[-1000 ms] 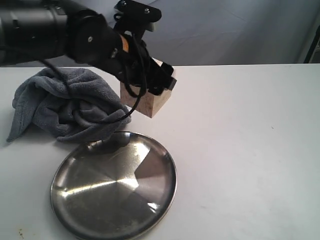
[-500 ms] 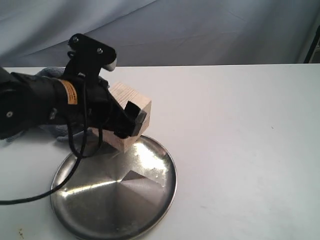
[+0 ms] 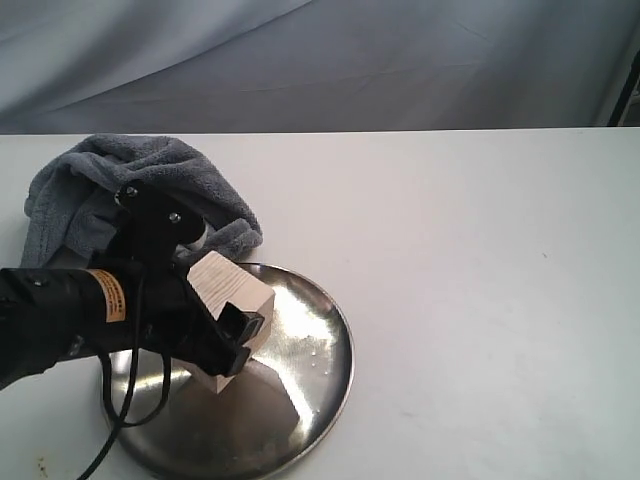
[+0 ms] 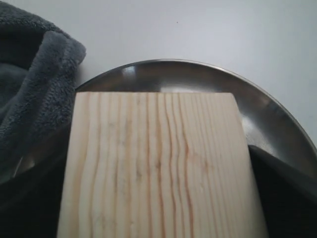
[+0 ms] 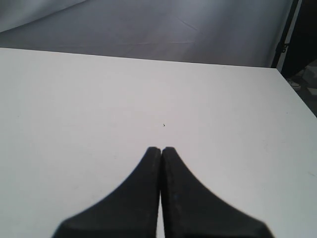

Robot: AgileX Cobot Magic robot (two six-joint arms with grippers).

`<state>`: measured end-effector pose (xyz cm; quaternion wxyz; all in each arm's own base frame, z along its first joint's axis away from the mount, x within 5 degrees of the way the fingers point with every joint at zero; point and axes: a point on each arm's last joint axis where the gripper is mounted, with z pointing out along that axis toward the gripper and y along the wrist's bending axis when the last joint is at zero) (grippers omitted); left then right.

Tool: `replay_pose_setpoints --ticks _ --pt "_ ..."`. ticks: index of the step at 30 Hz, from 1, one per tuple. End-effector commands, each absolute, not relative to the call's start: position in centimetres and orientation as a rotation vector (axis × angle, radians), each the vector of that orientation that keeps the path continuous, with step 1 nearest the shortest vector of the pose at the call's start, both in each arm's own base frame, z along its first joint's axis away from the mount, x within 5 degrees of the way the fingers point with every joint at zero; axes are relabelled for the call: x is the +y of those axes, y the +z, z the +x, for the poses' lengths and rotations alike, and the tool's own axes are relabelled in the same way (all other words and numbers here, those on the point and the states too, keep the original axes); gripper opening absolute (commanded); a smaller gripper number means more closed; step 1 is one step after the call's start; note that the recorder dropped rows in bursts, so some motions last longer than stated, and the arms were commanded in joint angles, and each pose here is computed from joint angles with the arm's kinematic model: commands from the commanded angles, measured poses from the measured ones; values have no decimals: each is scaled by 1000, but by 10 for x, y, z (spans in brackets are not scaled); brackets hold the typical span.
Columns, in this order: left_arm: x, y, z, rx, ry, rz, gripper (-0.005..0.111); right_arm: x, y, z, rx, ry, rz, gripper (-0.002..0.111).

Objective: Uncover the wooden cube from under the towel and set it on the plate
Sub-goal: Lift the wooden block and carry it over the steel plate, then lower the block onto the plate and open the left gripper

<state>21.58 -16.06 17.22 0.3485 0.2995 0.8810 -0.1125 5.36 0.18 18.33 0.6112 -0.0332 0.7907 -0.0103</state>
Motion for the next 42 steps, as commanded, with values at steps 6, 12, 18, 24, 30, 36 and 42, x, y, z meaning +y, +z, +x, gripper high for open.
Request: replay_pose_setpoints --ticks 6,12,18,24,30,36,42 --pt "-159 173 212 2177 -379 680 0 2 182 54 1824 -18 -74 0" --pt "-159 172 210 2133 -428 624 0 2 182 54 1824 -18 -74 0" --pt "-159 173 210 2127 -431 622 0 2 182 54 1824 -18 -74 0" --pt "-159 159 210 2174 -447 588 0 2 182 54 1824 -18 -74 0" --pt "-163 145 215 2171 -455 592 0 2 182 54 1824 -18 -74 0" --pt "-164 140 216 2178 -449 602 0 2 182 54 1824 -18 -74 0" --pt "-164 140 216 2178 -449 602 0 2 182 54 1824 -18 -74 0"
